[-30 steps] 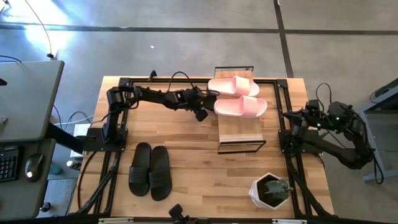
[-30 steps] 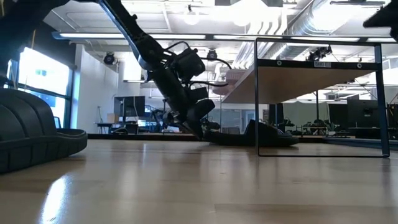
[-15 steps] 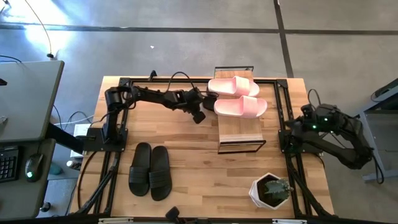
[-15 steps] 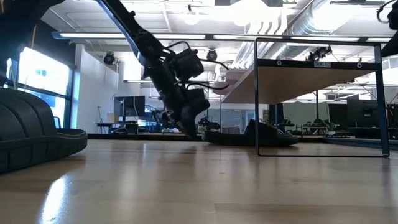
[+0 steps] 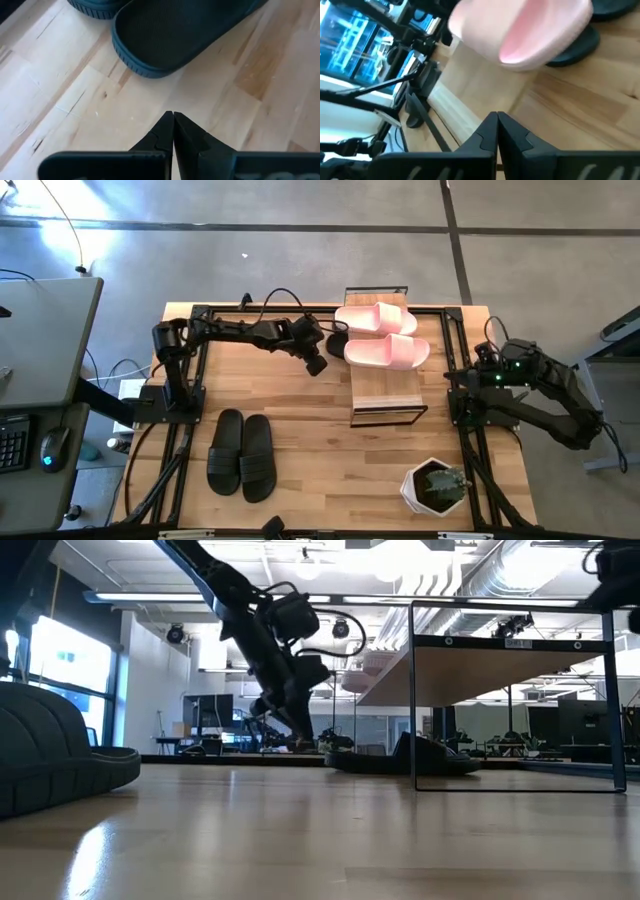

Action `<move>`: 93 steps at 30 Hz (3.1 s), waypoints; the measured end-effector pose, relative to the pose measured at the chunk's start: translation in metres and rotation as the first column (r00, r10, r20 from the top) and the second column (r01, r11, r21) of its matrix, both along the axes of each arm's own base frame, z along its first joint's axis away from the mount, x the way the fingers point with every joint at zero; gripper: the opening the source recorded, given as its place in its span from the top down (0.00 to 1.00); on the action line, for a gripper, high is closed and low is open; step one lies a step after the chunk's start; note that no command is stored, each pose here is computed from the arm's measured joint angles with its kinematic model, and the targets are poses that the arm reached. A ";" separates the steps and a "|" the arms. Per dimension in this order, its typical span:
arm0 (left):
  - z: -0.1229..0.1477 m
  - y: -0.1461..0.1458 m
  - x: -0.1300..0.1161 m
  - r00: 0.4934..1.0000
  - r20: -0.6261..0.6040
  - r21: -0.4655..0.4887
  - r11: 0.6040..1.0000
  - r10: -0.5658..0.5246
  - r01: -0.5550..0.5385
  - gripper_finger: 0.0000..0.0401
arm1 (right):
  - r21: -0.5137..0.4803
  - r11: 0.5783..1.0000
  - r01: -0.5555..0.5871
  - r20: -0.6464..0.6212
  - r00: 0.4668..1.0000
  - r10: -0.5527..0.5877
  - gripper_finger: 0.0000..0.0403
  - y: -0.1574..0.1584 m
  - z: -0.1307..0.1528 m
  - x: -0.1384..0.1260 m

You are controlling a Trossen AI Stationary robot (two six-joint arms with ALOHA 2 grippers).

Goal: Pick and place slides into the shelf
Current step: Adjust the black slides under the shelf

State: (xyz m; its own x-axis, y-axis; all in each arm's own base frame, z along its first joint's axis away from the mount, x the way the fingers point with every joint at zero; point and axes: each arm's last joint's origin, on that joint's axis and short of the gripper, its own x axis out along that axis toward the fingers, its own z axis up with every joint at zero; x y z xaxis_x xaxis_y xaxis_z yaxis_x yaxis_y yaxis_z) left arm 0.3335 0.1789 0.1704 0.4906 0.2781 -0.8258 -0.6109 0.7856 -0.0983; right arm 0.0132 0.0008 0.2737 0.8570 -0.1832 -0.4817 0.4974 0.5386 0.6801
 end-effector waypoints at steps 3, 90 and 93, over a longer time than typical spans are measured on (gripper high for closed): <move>0.003 -0.001 0.000 1.000 0.019 -0.012 1.000 -0.014 0.014 1.00 | -0.056 0.998 -0.010 0.032 0.999 0.012 1.00 0.000 0.014 -0.001; -0.033 0.008 0.021 0.981 -0.048 0.207 0.959 -0.186 0.192 1.00 | -0.385 0.852 -0.355 0.449 0.734 0.509 1.00 0.020 -0.016 0.077; -0.027 0.002 0.022 0.922 -0.186 0.333 0.861 -0.340 0.384 1.00 | -0.388 0.850 -0.356 0.445 0.736 0.511 1.00 0.020 -0.017 0.077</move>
State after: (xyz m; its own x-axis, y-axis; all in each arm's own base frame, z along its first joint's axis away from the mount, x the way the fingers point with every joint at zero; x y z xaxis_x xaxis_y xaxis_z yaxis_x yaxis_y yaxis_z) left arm 0.3559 0.1814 0.1436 0.5207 0.3853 -0.7618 -0.2657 0.9212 0.2843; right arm 0.0907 0.0211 0.2570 0.9732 0.2213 0.0631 -0.2179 0.7983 0.5615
